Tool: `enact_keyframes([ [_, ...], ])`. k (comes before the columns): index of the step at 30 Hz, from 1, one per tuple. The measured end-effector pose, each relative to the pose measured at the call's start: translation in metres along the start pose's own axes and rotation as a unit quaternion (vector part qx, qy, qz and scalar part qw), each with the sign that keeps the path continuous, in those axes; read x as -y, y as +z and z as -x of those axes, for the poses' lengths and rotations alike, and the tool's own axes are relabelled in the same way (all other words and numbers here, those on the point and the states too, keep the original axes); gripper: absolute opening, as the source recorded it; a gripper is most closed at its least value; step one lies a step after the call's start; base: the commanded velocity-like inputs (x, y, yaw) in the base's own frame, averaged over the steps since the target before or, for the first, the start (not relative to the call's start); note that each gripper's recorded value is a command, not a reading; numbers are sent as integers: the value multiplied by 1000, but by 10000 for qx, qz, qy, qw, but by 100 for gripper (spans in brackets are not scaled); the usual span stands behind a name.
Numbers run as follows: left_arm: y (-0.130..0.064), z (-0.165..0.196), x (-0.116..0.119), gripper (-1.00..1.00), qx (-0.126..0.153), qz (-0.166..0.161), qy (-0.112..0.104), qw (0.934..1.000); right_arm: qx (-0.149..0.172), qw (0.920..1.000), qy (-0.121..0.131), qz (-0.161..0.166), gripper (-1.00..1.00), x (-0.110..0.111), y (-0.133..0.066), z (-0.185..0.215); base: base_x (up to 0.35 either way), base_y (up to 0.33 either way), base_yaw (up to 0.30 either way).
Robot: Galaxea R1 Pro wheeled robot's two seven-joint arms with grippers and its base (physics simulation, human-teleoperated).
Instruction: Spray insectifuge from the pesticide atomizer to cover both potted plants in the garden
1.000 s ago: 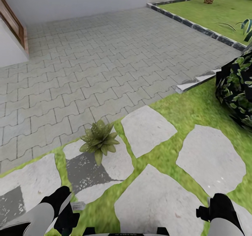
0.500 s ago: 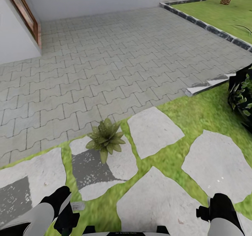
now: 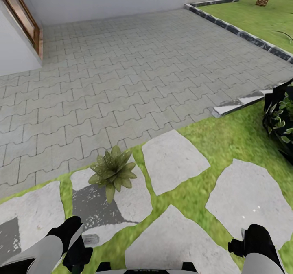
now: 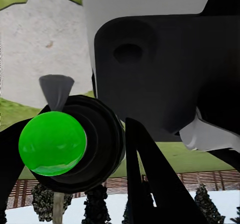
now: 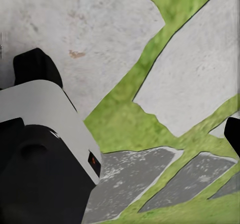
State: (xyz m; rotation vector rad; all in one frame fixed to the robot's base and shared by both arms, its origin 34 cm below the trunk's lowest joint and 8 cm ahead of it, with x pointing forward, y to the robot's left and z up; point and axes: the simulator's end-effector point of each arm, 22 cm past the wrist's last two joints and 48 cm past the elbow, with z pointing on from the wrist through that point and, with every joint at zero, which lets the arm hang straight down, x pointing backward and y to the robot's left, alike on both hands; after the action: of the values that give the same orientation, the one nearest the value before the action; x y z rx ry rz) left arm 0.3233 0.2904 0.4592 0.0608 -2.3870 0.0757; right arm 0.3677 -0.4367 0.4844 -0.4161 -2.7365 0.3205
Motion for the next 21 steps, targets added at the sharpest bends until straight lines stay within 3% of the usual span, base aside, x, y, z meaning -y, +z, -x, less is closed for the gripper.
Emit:
enact_keyframes([
  [14, -2, 3, 0, -100, 19, 39, 40, 10000, 0, 10000, 2, 14, 100, -1, 0, 0, 231, -2, 0],
  [21, -31, 37, 6, -100, 331, 42, 99, 9994, 6, 10000, 2, 25, 100, -1, 0, 1, 27, 0, -98],
])
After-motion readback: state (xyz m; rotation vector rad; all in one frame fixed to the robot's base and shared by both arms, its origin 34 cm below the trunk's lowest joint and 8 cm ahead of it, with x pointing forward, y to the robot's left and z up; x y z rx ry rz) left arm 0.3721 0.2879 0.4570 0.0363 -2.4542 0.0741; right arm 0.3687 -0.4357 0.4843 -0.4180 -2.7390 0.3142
